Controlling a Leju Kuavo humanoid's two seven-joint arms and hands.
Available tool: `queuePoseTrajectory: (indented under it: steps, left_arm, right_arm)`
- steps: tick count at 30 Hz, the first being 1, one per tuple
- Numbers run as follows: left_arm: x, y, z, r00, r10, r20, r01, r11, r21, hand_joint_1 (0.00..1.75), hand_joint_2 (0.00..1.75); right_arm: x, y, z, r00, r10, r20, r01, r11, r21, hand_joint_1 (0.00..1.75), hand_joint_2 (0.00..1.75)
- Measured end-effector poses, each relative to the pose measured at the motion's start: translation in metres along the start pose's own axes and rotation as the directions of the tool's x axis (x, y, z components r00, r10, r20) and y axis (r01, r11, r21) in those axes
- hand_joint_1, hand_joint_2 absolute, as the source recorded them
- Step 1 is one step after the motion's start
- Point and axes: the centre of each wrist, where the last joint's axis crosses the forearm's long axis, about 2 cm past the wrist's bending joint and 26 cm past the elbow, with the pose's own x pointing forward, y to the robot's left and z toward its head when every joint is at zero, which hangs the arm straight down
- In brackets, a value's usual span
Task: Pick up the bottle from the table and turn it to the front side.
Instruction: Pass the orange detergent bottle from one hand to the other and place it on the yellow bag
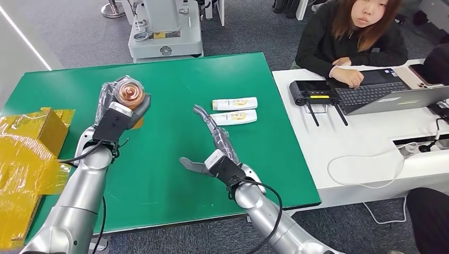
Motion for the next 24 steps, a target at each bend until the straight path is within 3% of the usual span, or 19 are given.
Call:
queuePoseTrajectory:
  steps: [5, 10, 12, 14, 17, 20, 24]
  left_arm:
    - [0.002, 0.027, -0.015, 0.955, -0.295, 0.020, 0.294, 0.955, 0.043, 1.75, 1.75]
    - [0.003, 0.035, -0.020, 0.928, -0.371, 0.028, 0.370, 0.928, 0.056, 1.75, 1.75]
    - [0.004, 0.055, -0.029, 0.825, -0.564, 0.032, 0.561, 0.825, 0.070, 1.75, 1.75]
    - [0.003, 0.078, -0.037, 0.647, -0.762, 0.037, 0.758, 0.647, 0.078, 1.75, 1.75]
    - [-0.004, 0.093, -0.036, 0.468, -0.882, 0.050, 0.881, 0.470, 0.053, 1.75, 1.75]
    - [-0.013, 0.103, -0.030, 0.362, -0.930, 0.066, 0.931, 0.364, 0.015, 1.75, 1.75]
    - [-0.027, 0.112, -0.017, 0.296, -0.953, 0.064, 0.955, 0.294, -0.046, 1.75, 1.75]
  right_arm:
    - [0.001, 0.005, 0.010, 1.000, -0.007, 0.005, 0.007, 1.000, 0.000, 0.00, 1.75]
    - [0.000, 0.006, 0.013, 1.000, -0.010, 0.004, 0.010, 1.000, -0.001, 0.00, 1.75]
    - [-0.002, 0.008, 0.023, 1.000, -0.019, 0.004, 0.019, 1.000, -0.005, 0.00, 1.75]
    - [-0.003, 0.008, 0.035, 0.999, -0.032, 0.002, 0.032, 0.999, -0.015, 0.00, 1.75]
    - [-0.003, 0.008, 0.043, 0.999, -0.044, 0.003, 0.044, 0.999, -0.026, 0.00, 1.75]
    - [-0.002, 0.008, 0.051, 0.999, -0.051, 0.007, 0.051, 0.998, -0.031, 0.00, 1.75]
    - [-0.001, 0.008, 0.062, 0.998, -0.057, 0.005, 0.057, 0.998, -0.039, 0.00, 1.75]
